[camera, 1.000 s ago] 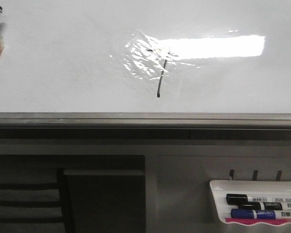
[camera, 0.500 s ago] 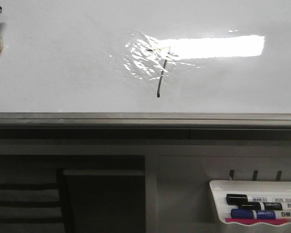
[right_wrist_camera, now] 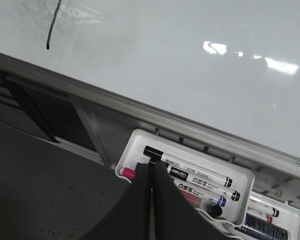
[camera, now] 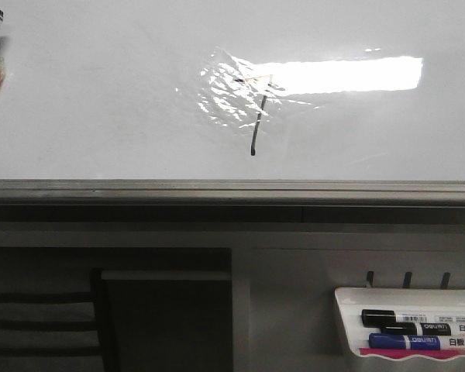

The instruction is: Write number 7 on whiteboard

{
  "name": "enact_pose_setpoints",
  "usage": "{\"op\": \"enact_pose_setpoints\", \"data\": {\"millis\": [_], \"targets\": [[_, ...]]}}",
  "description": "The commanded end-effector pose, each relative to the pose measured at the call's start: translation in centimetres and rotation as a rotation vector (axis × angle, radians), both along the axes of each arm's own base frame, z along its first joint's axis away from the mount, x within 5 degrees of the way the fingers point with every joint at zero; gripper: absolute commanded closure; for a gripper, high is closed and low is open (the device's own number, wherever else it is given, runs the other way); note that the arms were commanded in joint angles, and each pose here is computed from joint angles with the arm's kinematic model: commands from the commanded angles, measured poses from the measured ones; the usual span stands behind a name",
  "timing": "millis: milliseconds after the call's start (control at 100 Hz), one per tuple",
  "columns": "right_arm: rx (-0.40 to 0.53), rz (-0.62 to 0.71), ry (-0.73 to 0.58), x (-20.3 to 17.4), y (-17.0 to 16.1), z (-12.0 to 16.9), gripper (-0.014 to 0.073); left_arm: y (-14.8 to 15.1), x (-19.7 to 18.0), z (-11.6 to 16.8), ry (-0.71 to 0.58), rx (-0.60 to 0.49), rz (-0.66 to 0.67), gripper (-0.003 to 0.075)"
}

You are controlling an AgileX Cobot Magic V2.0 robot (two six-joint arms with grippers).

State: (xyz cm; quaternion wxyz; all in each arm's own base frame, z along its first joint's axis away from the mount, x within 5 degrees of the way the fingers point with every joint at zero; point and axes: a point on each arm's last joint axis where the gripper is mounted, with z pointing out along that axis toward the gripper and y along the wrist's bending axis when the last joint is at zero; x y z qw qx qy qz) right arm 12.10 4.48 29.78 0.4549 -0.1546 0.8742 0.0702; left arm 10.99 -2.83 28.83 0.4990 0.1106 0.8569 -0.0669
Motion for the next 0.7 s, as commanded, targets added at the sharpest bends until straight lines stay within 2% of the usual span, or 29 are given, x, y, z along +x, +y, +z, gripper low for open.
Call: {"op": "enact_pose_setpoints", "data": {"millis": [0, 340, 550, 690], "targets": [[0.016, 0.002, -0.075, 0.3, 0.1, 1.2, 0.0666, 0.0, 0.3, 1.5, -0.096, -0.024, 0.004, 0.0741], [0.016, 0.002, -0.075, 0.3, 0.1, 1.2, 0.0666, -0.1, 0.4, 1.6, -0.108, -0.019, -0.001, 0.0741], [0.016, 0.002, -0.074, 0.3, 0.0, 1.2, 0.0666, 0.7, -1.9, 2.2, -0.242, -0.057, 0.032, 0.0741], [0.016, 0.002, -0.074, 0.3, 0.0, 1.2, 0.0666, 1.7, -3.6, 0.6, -0.417, -0.082, 0.11, 0.0741]]}}
